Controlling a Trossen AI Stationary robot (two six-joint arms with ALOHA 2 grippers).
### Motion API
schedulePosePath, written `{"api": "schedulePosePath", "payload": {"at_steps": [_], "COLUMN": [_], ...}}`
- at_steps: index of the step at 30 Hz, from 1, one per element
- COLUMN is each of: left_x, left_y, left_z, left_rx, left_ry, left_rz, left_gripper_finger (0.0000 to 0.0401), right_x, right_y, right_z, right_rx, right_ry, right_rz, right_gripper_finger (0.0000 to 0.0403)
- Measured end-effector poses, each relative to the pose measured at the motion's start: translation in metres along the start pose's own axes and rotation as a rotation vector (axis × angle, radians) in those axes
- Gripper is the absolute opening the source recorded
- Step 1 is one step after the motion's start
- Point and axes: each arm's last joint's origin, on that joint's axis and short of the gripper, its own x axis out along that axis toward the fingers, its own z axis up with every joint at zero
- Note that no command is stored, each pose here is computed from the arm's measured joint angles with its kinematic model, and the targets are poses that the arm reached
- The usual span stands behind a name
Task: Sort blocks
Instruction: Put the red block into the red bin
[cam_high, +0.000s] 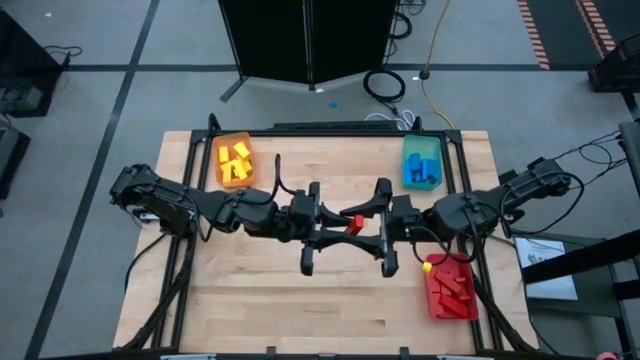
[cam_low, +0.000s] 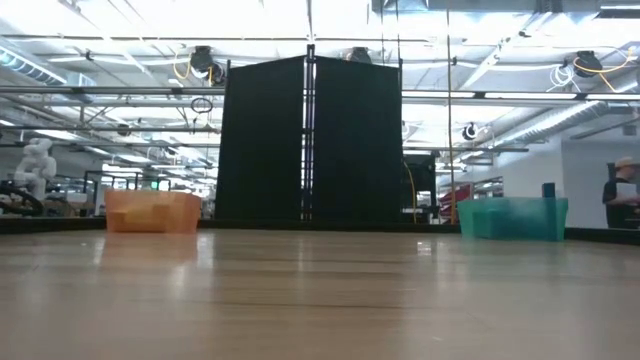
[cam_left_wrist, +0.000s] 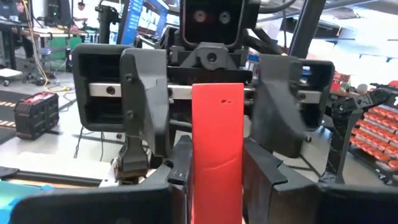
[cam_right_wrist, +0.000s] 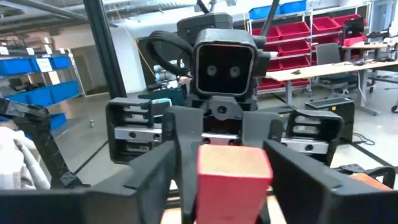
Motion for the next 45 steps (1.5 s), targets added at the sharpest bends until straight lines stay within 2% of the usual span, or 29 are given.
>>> {"api": "schedulePosePath", "payload": {"at_steps": [9,18,20,23,28,31,35,39,43,45], "left_x": [0.0,0.0,0.0,0.0,-0.001,-0.002,-0.005,-0.011,-0.021,-0.026], "left_y": [0.0,0.0,0.0,0.001,0.006,0.009,0.005,-0.002,-0.002,-0.002], "left_z": [0.0,0.0,-0.001,-0.003,-0.009,-0.016,-0.025,-0.038,-0.055,-0.062], "left_rx": [0.031,0.031,0.028,-0.005,-0.079,-0.108,-0.086,-0.051,-0.065,-0.069], "left_ry": [0.0,-0.001,0.006,0.028,0.076,0.129,0.218,0.354,0.527,0.606], "left_rz": [-0.005,-0.002,0.002,0.023,0.172,0.23,0.219,0.204,0.255,0.283], "left_gripper_finger": [0.0073,0.0074,0.0104,0.0179,0.0276,0.0304,0.0315,0.0317,0.0317,0.0318], "right_x": [-0.002,-0.002,-0.002,-0.003,-0.013,-0.025,-0.053,-0.089,-0.128,-0.142], "right_y": [0.0,0.0,0.0,-0.001,-0.005,-0.011,-0.019,-0.03,-0.039,-0.04], "right_z": [0.001,0.002,0.002,0.002,0.012,0.021,0.035,0.033,0.011,-0.003], "right_rx": [-0.016,-0.041,-0.04,-0.05,-0.054,-0.059,-0.019,0.12,0.38,0.446], "right_ry": [-0.002,-0.002,-0.002,0.005,-0.028,-0.027,-0.001,0.16,0.461,0.615], "right_rz": [-0.001,-0.001,-0.006,-0.007,-0.045,-0.093,-0.105,-0.112,-0.186,-0.251], "right_gripper_finger": [0.0071,0.007,0.007,0.007,0.007,0.007,0.007,0.007,0.007,0.007]}}
